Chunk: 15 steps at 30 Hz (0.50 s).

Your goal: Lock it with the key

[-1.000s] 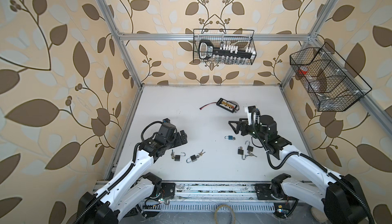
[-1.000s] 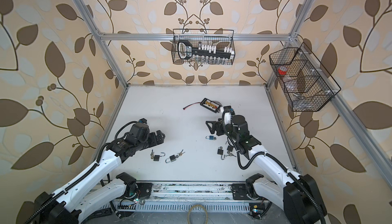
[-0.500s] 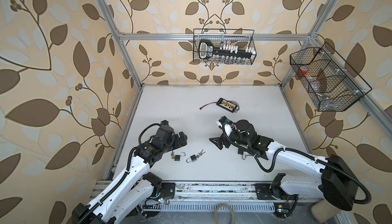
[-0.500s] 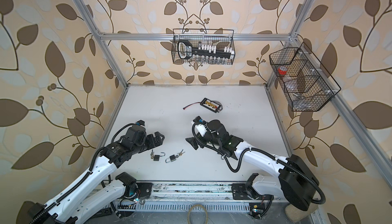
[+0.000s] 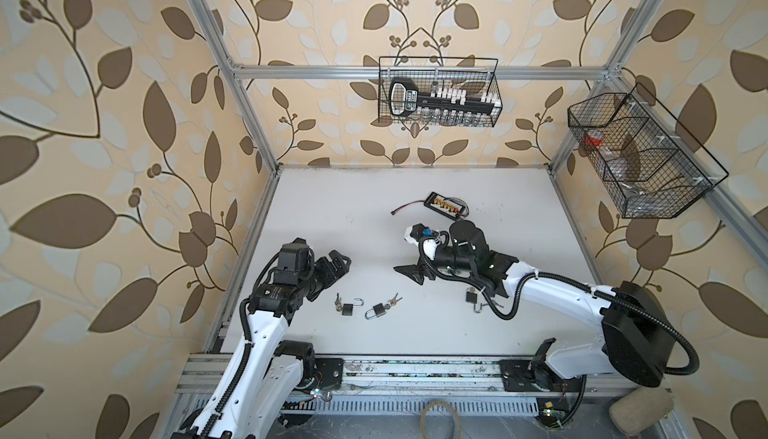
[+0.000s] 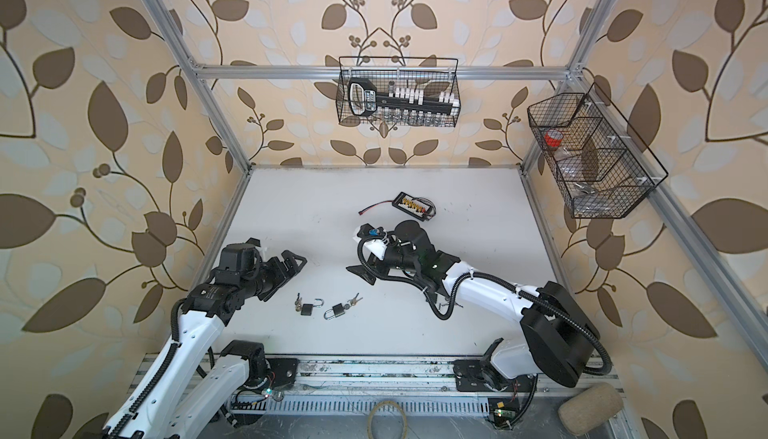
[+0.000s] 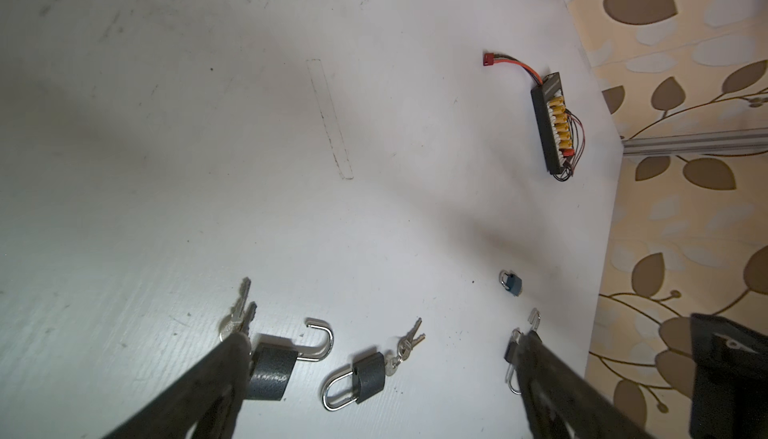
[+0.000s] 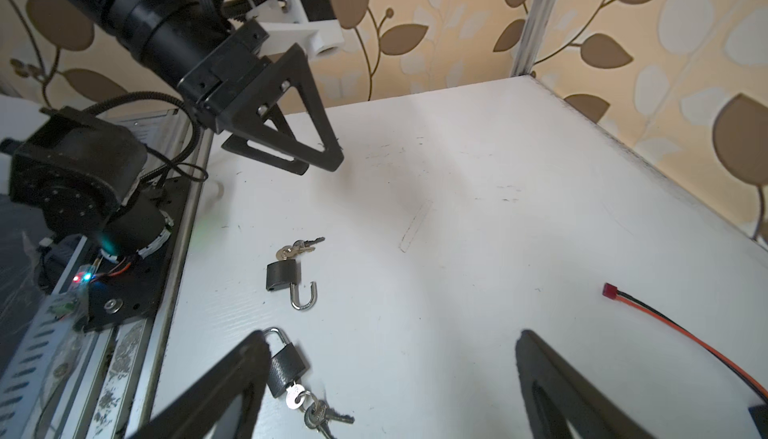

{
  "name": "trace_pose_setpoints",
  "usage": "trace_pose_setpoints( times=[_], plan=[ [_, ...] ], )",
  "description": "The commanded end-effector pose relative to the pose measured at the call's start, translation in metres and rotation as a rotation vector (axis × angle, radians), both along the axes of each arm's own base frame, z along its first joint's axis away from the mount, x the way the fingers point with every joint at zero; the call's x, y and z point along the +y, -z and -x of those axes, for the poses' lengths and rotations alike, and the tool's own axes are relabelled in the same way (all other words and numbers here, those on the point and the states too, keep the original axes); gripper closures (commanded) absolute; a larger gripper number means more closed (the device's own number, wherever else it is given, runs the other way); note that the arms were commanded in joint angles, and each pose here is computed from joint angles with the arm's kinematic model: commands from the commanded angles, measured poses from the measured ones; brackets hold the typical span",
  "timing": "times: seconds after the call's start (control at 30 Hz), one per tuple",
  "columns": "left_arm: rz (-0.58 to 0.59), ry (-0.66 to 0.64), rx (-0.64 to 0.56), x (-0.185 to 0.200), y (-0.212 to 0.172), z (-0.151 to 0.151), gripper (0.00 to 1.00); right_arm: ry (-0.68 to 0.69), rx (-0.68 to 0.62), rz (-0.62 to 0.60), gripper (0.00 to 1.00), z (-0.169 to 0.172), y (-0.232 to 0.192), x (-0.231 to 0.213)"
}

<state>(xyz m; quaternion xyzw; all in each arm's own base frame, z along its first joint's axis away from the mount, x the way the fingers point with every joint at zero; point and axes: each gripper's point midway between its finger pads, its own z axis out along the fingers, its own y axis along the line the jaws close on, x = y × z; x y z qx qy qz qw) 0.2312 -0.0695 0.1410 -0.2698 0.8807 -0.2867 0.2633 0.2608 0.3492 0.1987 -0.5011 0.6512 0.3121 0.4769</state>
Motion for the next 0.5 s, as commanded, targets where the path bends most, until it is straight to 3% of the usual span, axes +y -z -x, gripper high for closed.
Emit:
trace_pose_setpoints(
  times=[0.0, 0.2, 0.47],
  plan=[
    [0.077, 0.045, -0.014, -0.01, -0.01, 0.002, 0.01, -0.289, -0.058, 0.055, 0.08, 0.037, 0.018, 0.014],
    [0.084, 0.035, -0.026, -0.006, -0.021, -0.001, 0.01, -0.585, -0.102, 0.117, 0.27, 0.069, 0.053, 0.017],
    [-0.01, 0.019, -0.049, 0.009, -0.043, -0.001, 0.01, -0.733, 0.018, 0.286, 0.39, 0.076, 0.094, 0.028]
  ],
)
